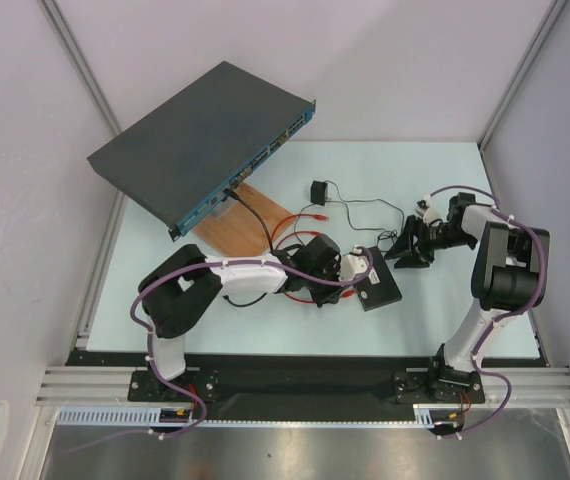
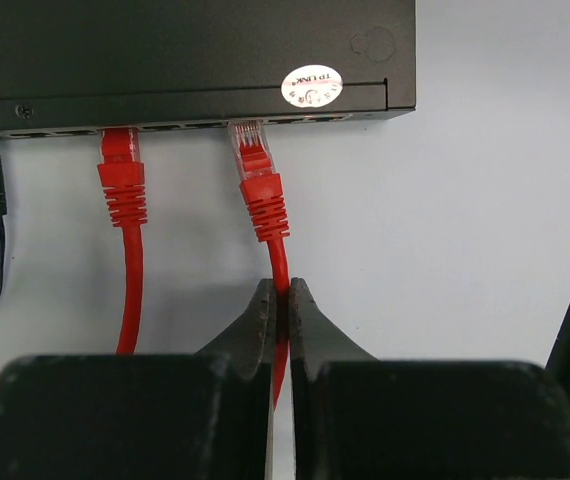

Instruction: Insert the plug into the switch port

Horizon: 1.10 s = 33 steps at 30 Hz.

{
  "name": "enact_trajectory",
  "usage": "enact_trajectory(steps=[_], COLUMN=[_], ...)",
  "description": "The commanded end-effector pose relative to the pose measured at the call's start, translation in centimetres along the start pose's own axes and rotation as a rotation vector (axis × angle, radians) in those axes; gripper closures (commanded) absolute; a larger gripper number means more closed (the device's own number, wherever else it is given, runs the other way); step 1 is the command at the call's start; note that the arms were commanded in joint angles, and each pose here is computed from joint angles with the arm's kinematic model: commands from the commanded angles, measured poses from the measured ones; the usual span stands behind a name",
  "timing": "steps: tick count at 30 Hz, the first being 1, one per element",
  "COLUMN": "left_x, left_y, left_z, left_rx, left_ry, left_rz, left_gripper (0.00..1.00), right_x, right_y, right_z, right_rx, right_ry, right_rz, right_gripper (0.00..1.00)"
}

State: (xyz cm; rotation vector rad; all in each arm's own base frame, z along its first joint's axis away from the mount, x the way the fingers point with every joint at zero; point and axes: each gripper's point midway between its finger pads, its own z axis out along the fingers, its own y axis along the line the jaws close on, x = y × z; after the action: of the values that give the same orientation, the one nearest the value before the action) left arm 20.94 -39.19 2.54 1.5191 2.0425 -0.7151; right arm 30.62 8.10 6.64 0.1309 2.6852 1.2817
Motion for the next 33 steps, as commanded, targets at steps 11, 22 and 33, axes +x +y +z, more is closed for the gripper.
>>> enact_trajectory(steps=[11, 22, 33], left_x=[-2.6, -4.0, -4.1], left_y=[-0.4, 0.7, 2.7], left_z=[0.9, 1.8, 2.0], left_rx=[0.048, 0.013, -0.09], left_ry=[-0.08, -0.101, -0.082], left_rz=[0.037, 0.02, 0.014], left_gripper=[1.0, 0.99, 1.0], right_x=[2.2, 3.7, 3.5], right_y=[-0.5, -0.3, 0.3], right_z=[0.9, 1.4, 1.6], right_rx=[-0.014, -0.038, -0.045], right_ry=[0.048, 0.1, 0.107], right_rz=[0.087, 0.1, 0.079], right_gripper=[0.47, 0.61, 0.64])
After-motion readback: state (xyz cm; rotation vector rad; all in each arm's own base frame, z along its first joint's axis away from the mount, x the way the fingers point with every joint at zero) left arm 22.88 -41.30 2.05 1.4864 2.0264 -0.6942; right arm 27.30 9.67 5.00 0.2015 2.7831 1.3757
